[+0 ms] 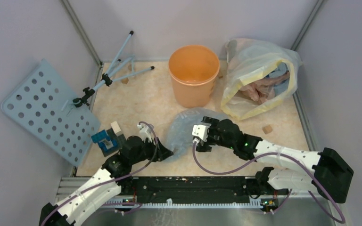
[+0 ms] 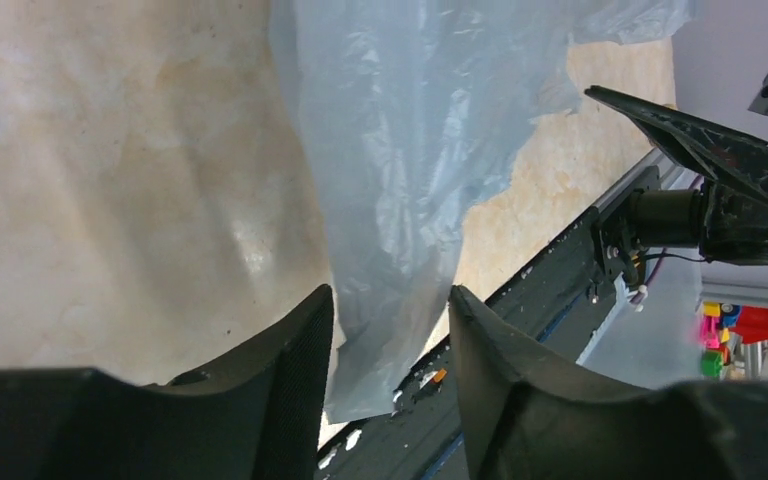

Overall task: Put the trash bags into the trash bin
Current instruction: Unfold the trash bag at the center of the board.

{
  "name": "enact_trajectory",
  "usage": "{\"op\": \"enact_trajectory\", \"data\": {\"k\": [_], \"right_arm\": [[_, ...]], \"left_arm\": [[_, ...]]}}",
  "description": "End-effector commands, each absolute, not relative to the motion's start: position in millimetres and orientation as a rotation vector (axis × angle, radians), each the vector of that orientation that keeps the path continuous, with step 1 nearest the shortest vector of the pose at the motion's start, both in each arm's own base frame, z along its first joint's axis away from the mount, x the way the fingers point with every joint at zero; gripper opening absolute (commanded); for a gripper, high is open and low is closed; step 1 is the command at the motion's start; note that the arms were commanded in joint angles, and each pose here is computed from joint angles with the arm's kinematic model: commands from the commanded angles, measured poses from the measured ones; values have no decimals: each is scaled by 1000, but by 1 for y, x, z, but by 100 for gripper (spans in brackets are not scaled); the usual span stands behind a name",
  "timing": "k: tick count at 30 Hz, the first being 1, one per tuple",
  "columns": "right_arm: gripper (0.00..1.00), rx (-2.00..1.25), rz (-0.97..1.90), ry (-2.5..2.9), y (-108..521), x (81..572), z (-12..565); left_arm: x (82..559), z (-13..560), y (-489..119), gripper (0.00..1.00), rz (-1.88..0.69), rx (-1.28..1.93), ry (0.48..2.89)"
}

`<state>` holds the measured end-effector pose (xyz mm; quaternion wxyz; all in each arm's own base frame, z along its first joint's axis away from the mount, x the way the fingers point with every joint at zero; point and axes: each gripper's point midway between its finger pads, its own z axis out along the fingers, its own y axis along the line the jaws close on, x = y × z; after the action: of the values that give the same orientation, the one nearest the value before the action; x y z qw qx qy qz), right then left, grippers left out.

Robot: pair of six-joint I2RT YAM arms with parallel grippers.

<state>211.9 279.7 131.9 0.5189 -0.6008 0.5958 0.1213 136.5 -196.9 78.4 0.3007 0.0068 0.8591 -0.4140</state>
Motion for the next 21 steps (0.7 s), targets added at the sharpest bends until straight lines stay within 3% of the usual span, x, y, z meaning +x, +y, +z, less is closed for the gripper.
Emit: {"op": "enact_trajectory", "data": {"k": [1,5,7,21], "right_arm": [[97,-1498,265,1326,289,213,141],[96,-1519,178,1316,290,222,134],[96,-1528,117,1304,290,228,131],[92,-1499,12,1049,346,239,156]], "left_arm": [[144,99,-205,41,-1135,95,2180],[151,111,-197,9,-1036,133,2181],[152,122,-198,0,-1031,153,2168],[144,141,-220,0,-1139,293,2210]]}}
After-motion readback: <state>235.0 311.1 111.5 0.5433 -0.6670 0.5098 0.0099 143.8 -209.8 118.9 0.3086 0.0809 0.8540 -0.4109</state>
